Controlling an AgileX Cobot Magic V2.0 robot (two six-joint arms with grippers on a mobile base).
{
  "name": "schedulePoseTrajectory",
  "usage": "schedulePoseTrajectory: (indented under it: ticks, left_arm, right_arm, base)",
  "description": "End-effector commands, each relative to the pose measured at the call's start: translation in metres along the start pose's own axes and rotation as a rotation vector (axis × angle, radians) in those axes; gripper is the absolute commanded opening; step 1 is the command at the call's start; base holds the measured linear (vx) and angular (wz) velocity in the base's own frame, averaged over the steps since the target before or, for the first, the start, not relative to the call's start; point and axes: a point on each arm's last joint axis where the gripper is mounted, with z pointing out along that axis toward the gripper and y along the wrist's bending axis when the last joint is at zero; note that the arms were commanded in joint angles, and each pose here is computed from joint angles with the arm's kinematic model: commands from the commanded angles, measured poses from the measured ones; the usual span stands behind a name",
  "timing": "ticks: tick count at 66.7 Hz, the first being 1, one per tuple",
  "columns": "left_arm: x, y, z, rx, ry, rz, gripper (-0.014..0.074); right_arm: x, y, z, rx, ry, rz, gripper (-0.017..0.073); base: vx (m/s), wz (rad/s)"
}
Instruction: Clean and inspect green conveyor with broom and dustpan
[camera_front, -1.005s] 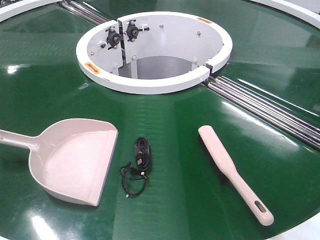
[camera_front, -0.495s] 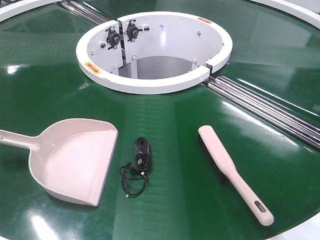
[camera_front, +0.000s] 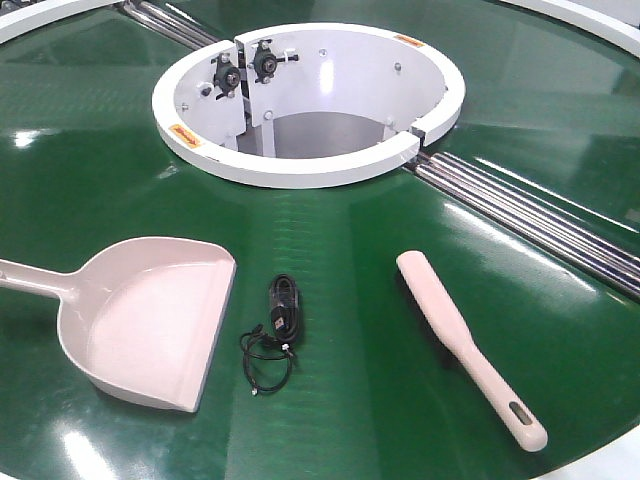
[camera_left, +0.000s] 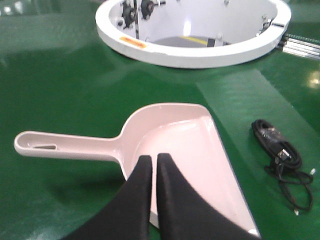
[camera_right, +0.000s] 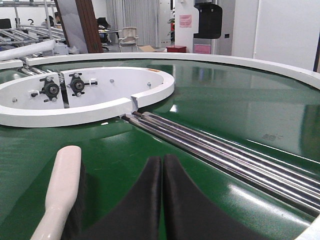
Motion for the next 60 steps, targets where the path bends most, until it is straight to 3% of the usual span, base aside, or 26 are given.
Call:
schedulePoseTrajectory:
  ticks: [1,14,28,35,47,55,60]
  left_arm:
    - [-0.017,-0.001,0.004,0.007,-0.079,-0.005,0.0006]
    - [-0.016,-0.001,0.015,0.008,-0.051,-0.004,0.012]
    - [-0.017,-0.001,0.015,0.001,-0.061,0.024,0.0404]
    - [-0.02,-0.001,0.015,0.002,-0.09,0.029,0.05]
    - [-0.021,-0.002,0.014,0.014,-0.099,-0.008,0.0524]
    - [-0.032,0.0,0.009,-0.005,-0.093,0.037,0.0524]
    - [-0.045,0.002,0.007,-0.031,-0.026,0.067,0.0524]
  right_arm:
    - [-0.003,0.0,-0.001,0.009,-0.076,-0.002,-0.001]
    - [-0.003,0.0,-0.001,0.009,-0.076,-0.002,-0.001]
    - [-0.003,0.0,-0.001,0.009,-0.076,-0.002,-0.001]
    - [-0.003,0.0,-0.001,0.009,-0.076,-0.002,-0.001]
    - [-0.003,0.0,-0.001,0.009,-0.076,-0.002,-0.001]
    - [-0.003,0.0,-0.001,0.009,-0.076,-0.002,-0.001]
    - [-0.003,0.0,-0.001,0.009,-0.076,-0.002,-0.001]
  base:
    - [0.0,0.0]
    - [0.0,0.0]
    - [0.0,0.0]
    - [0.0,0.0]
    - [0.0,0.0]
    - [0.0,0.0]
    - [0.0,0.0]
